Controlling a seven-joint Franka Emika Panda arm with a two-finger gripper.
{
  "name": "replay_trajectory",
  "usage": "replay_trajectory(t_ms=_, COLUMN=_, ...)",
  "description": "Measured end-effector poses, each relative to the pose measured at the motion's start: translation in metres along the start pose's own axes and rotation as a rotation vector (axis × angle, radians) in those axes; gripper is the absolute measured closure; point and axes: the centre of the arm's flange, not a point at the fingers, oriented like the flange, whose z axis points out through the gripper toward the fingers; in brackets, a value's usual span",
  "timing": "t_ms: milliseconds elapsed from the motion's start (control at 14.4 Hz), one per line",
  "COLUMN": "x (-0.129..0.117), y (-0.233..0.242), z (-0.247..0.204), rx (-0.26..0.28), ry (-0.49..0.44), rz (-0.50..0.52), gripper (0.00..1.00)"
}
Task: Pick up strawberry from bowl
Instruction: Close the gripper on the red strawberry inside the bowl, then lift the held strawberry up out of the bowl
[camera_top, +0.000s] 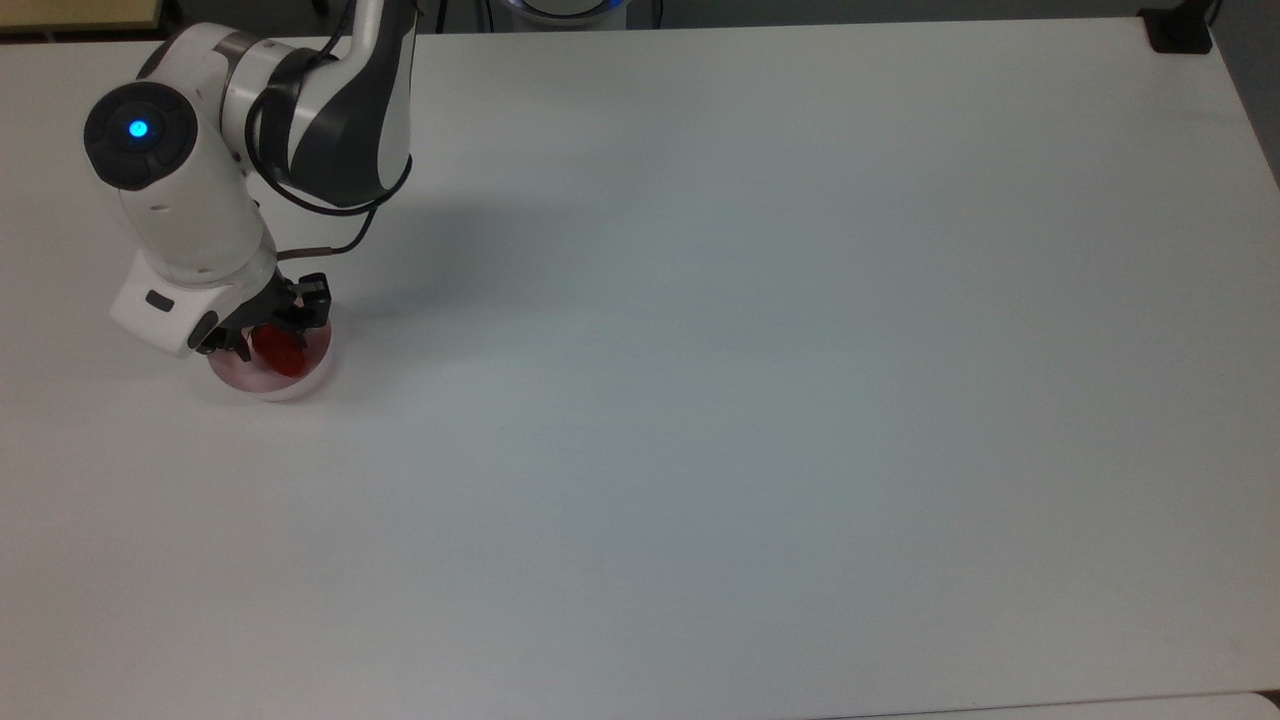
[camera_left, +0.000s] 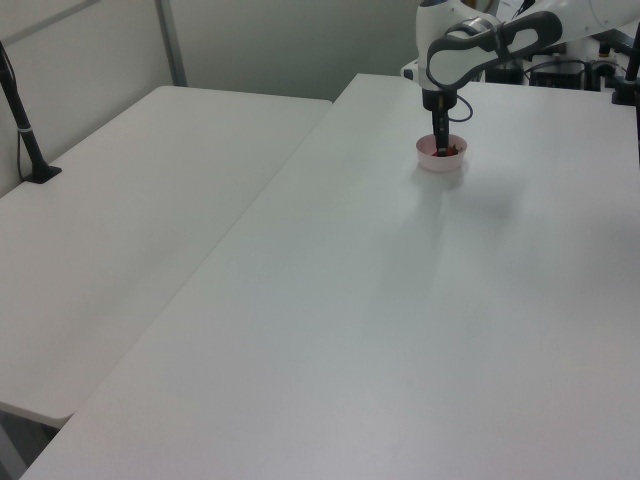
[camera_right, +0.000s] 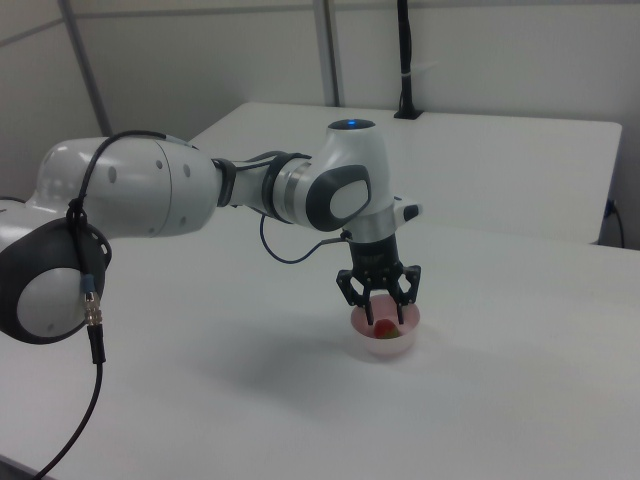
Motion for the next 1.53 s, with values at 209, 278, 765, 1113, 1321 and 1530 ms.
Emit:
replay_trajectory(t_ms=209, x=0.0, y=0.0, z=-0.003, rx=-0.001, ry=0.004, rz=0.004, gripper=0.41)
replay_trajectory(t_ms=278, x=0.0, y=0.0, z=-0.001, rx=0.0, ry=0.002, rz=0.004, gripper=0.41)
replay_trajectory(t_ms=765, x=-0.001, y=-0.001, z=0.015, rx=0.013, ry=-0.019, rz=0.004, gripper=0.4)
replay_trajectory(t_ms=1113, x=-0.008, y=0.006, z=0.02, rx=0.005, ry=-0.035, rz=0.009, gripper=0.45)
replay_trajectory(t_ms=1321, x=-0.009, y=0.009, z=0.017, rx=0.001, ry=-0.032, rz=0.011, gripper=0.59)
replay_trajectory(t_ms=1530, x=-0.011, y=0.009, z=0.005, rx=-0.002, ry=-0.028, rz=0.039, gripper=0.62)
